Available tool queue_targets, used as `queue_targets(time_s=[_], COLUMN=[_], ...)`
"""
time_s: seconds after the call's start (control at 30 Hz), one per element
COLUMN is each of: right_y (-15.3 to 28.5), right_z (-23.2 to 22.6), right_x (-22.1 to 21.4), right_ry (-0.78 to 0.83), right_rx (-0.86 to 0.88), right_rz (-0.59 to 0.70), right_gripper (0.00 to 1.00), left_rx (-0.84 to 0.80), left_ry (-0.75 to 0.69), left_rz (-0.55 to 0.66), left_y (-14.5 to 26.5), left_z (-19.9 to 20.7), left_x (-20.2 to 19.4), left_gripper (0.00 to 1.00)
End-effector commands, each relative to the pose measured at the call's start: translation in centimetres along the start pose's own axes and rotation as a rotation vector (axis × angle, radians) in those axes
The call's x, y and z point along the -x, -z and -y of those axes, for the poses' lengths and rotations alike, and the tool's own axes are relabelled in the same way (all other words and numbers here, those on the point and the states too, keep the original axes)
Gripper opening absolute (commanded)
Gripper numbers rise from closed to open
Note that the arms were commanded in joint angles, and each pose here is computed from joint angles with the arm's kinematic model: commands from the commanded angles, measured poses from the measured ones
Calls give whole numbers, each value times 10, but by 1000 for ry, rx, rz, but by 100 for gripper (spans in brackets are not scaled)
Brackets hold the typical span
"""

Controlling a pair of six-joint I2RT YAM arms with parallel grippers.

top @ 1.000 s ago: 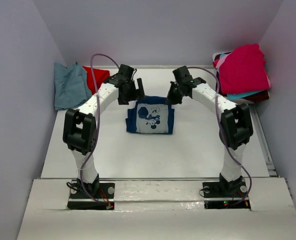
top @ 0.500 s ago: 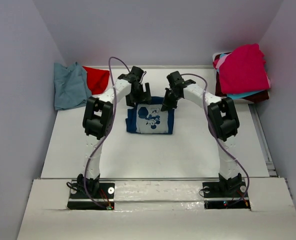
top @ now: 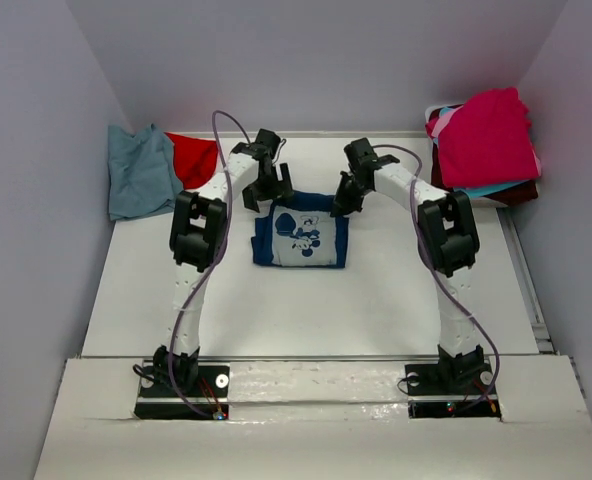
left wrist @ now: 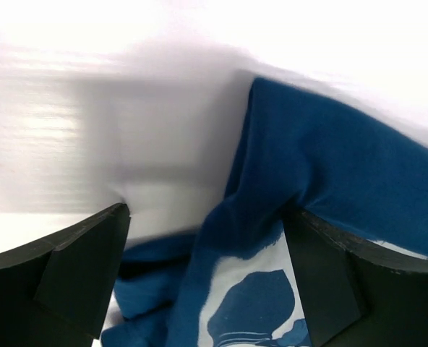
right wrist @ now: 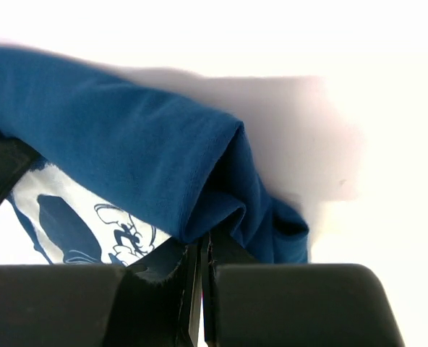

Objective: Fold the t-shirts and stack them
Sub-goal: Fold the tshirt

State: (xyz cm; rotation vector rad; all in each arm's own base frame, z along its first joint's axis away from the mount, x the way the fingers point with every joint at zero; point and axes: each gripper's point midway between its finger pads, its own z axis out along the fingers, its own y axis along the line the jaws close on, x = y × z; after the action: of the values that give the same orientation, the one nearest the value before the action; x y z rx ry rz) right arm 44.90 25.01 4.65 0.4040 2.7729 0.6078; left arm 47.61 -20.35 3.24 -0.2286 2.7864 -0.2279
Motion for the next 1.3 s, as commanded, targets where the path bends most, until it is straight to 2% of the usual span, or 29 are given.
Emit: queue_targets(time_s=[0.0,0.3,0.57,0.77,1.03,1.27], right_y=[7,-4,-6,33,93,104], right_z=[-2,1,-1,-11,-32,-27], right_x=[29,58,54,57,63,29], right_ry=[12,13,18,57,105,72], right_rx=[10,1,11,30,74,114], right_rz=[54,72,43,97,177,84], right_gripper=[7,7,7,10,26,28], left_rx=[81,109,113,106,95,54], left_ry=[28,50,44,44,52,53], left_rz=[20,52,91,153,283,273], left_y=[1,4,17,41,96,127], left_z=[-18,-27,-27,-26,-25,-25], left_x=[12,27,36,47,68,50], left_gripper=[99,99,99,99,99,99])
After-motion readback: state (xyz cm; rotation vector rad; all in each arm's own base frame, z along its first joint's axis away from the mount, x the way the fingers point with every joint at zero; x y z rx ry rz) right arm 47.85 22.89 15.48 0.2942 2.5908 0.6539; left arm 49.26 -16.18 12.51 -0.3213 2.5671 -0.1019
